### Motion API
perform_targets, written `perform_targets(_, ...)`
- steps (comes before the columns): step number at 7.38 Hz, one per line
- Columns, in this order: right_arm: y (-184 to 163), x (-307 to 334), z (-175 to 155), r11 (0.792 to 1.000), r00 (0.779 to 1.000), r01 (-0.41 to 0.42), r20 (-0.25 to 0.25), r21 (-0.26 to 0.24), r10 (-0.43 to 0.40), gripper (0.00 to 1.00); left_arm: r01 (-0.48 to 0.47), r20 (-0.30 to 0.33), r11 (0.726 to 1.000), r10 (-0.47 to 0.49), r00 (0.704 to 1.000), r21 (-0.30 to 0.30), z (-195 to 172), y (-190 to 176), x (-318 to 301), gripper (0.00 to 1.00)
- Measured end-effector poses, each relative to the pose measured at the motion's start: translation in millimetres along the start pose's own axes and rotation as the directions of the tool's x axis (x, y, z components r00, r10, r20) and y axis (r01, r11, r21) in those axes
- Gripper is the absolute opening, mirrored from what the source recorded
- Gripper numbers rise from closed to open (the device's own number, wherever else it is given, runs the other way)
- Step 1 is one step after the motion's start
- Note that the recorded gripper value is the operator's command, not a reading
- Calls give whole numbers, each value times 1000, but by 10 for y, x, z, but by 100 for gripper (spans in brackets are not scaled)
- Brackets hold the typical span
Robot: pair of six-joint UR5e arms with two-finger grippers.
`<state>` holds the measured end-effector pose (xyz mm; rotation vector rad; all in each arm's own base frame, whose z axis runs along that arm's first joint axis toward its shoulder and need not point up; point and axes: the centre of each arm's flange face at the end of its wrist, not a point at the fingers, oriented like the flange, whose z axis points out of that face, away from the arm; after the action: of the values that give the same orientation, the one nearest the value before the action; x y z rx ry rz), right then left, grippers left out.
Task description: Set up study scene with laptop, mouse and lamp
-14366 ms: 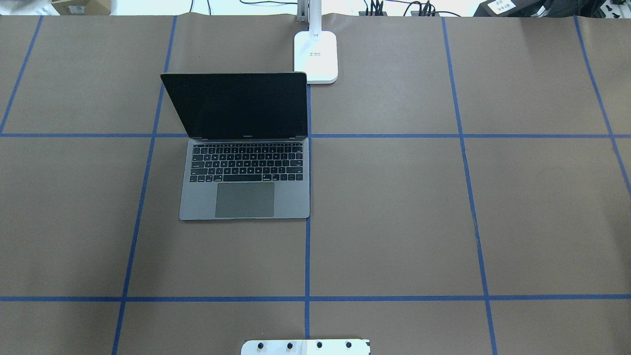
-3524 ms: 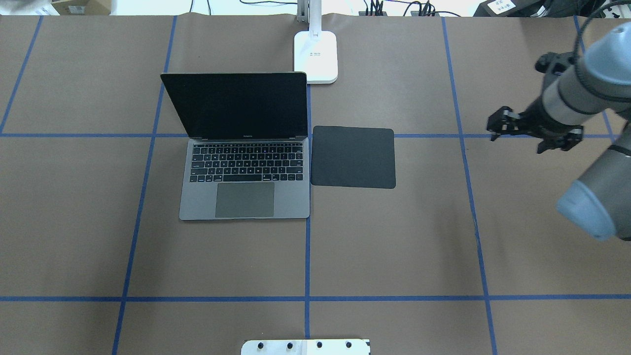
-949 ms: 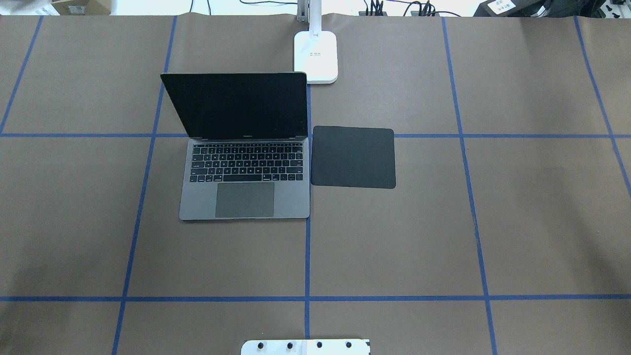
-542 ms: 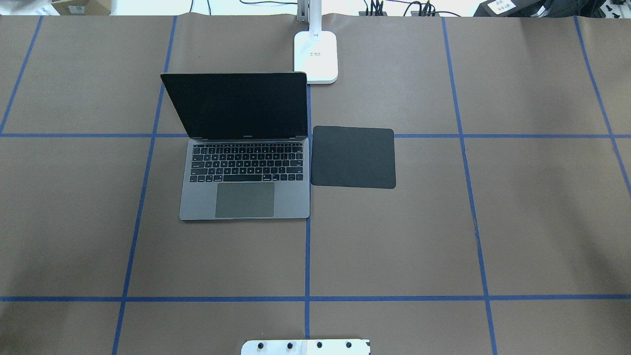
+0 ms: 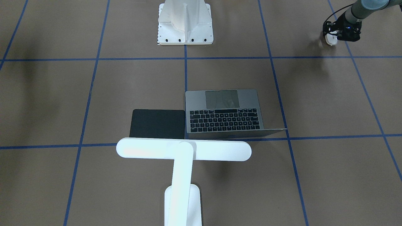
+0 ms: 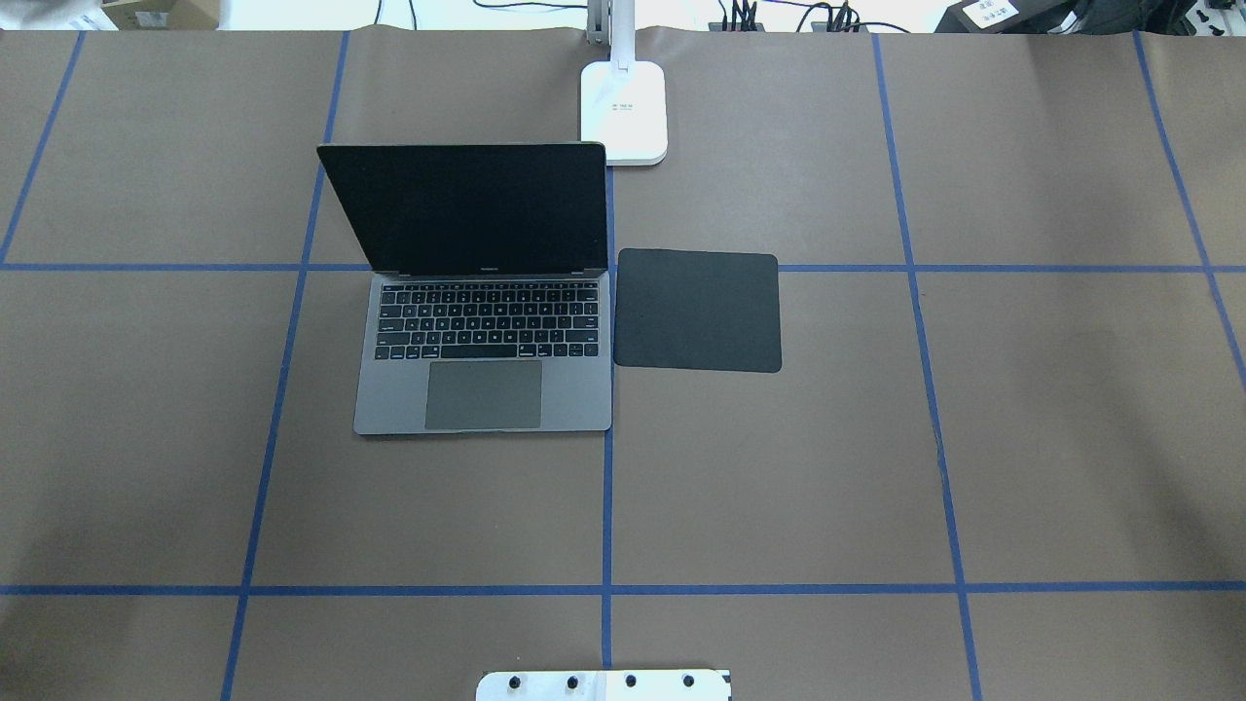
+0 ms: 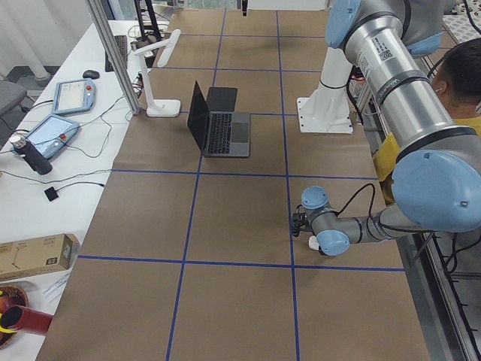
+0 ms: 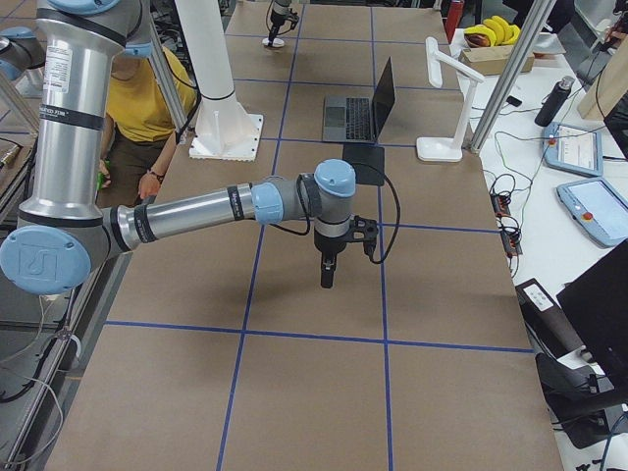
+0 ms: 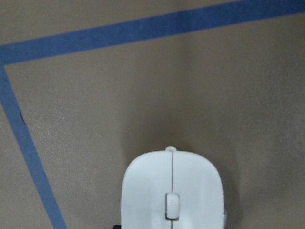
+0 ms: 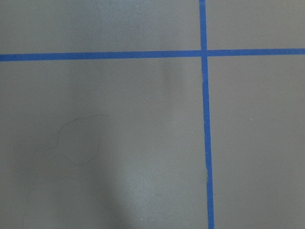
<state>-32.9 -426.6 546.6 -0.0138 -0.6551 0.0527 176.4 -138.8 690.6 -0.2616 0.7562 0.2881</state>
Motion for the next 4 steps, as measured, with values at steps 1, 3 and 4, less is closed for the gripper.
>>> perform_targets(1,-2,-3,-3,1000,1000,1,1,1,-1,100,-3,-37,999,1,999,-33,-98,74,42,2)
perform_targets(3,-6,-5,-6,1000,1000,1,1,1,-1,100,5,-113,999,-11,994,-53,-383,137,200,0)
perform_targets(4,-7,3,-11,1000,1000,-1,1,2,1,100,8,-144,999,-14,989,-40,-512,117,299,0)
